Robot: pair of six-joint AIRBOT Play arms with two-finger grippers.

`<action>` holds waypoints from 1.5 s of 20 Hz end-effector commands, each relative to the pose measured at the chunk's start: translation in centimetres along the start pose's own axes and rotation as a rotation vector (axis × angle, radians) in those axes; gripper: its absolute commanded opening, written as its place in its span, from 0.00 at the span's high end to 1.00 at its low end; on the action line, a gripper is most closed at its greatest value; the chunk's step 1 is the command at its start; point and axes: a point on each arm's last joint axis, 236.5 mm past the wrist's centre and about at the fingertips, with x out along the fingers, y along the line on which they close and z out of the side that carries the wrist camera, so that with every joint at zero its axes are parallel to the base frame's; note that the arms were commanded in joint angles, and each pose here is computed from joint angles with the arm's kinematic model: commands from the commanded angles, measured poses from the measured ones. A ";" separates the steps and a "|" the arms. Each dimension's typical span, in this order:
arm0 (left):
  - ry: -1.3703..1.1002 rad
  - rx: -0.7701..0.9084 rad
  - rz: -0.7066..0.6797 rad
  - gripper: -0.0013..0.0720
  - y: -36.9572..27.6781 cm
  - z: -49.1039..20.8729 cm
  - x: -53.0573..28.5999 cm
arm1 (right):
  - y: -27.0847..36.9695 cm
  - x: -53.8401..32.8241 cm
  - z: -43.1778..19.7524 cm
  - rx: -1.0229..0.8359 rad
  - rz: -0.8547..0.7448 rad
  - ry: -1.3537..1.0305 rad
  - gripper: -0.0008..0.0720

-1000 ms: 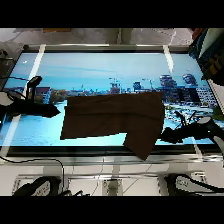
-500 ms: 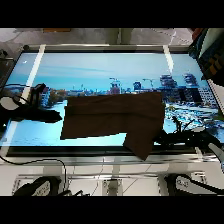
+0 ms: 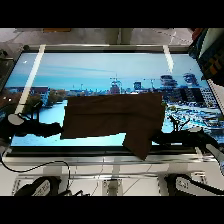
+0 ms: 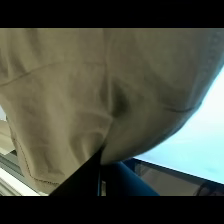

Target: Fold the clothes and pants, and hang the long-sleeved shirts on hangers.

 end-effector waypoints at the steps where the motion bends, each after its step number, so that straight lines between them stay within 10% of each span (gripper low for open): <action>1: -0.032 -0.120 0.029 0.50 3.0 -0.6 0.6 | 0.1 0.0 -0.2 -0.003 0.004 0.009 0.96; 5: -0.026 -0.172 0.027 0.26 4.2 -0.8 0.8 | 0.2 0.0 -0.3 -0.003 0.008 0.014 0.96; 13: 0.074 -0.206 -0.175 0.41 1.7 -1.4 4.8 | 0.5 -0.1 -0.4 -0.006 0.015 0.022 0.96; 17: 0.084 -0.216 -0.184 0.95 1.7 -1.4 5.1 | 2.4 -1.5 0.7 -0.059 0.054 0.033 0.96; 30: -0.647 0.008 -0.254 0.97 -6.5 15.8 -10.9 | 15.7 -17.0 12.9 -0.343 0.105 -0.696 0.96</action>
